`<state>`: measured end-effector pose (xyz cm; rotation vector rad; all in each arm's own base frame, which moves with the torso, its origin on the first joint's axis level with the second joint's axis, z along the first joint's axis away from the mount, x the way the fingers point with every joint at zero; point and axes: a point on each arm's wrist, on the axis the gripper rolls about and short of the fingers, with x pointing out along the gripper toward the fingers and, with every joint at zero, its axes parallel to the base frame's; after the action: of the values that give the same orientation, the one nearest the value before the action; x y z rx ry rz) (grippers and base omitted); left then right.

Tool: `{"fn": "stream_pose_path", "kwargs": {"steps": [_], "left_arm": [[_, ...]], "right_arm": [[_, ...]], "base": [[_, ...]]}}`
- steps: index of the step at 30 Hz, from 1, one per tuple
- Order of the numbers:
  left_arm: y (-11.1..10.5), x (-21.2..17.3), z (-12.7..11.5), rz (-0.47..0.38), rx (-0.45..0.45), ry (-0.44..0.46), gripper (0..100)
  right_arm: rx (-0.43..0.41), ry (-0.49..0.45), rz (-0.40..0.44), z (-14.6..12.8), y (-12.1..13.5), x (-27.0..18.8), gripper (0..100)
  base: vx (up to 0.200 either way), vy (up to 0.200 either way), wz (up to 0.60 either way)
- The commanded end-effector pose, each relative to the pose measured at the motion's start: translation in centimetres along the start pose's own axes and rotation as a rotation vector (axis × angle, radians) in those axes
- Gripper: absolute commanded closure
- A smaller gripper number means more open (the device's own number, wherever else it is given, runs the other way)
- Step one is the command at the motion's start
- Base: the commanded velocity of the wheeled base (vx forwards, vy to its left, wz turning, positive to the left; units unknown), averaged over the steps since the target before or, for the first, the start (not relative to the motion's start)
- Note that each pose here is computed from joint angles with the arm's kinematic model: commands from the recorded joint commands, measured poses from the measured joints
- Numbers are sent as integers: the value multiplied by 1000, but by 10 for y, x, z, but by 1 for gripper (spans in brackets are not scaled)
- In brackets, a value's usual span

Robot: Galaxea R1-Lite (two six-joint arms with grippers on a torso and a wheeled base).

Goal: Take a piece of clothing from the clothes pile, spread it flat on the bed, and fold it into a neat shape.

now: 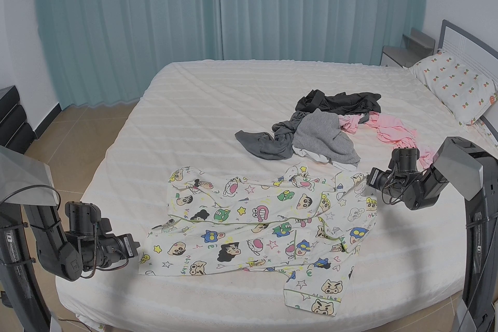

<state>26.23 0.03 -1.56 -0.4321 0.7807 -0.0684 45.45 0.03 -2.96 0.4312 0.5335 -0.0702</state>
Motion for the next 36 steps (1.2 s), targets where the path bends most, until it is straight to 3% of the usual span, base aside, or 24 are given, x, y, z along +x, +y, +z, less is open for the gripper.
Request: {"fn": "stream_pose_path", "kwargs": {"steps": [1, 3, 8, 13, 23, 26, 31, 36], "left_arm": [[-2, -4, 7, -14, 4, -49, 100], [-3, -8, 11, -17, 5, -69, 100], [-6, -31, 42, -33, 7, -220, 100], [-9, -45, 43, -31, 2, -214, 100], [-12, -49, 30, -44, -42, -168, 100], [-15, -49, 27, -49, -50, -156, 100], [-15, -50, 20, -47, -51, -135, 100], [-14, -52, 16, -39, -57, -125, 100]], "right_arm": [[7, 33, -2, 0, -2, -16, 0], [12, 43, -2, 2, -4, -23, 0], [34, 82, -12, 7, -9, -68, 0], [42, 90, -21, 9, -8, -110, 0], [-46, 350, 77, -63, 24, -190, 0], [-76, 407, 109, -82, 35, -200, 0], [-57, 472, 154, -110, 56, -201, 0], [-113, 527, 166, -136, 69, -195, 0]], "base": [[0, 0, 0], [0, 0, 0], [0, 0, 0], [0, 0, 0], [-60, 0, 0], [-200, 0, 0], [-200, 0, 0], [-160, 0, 0]]}}
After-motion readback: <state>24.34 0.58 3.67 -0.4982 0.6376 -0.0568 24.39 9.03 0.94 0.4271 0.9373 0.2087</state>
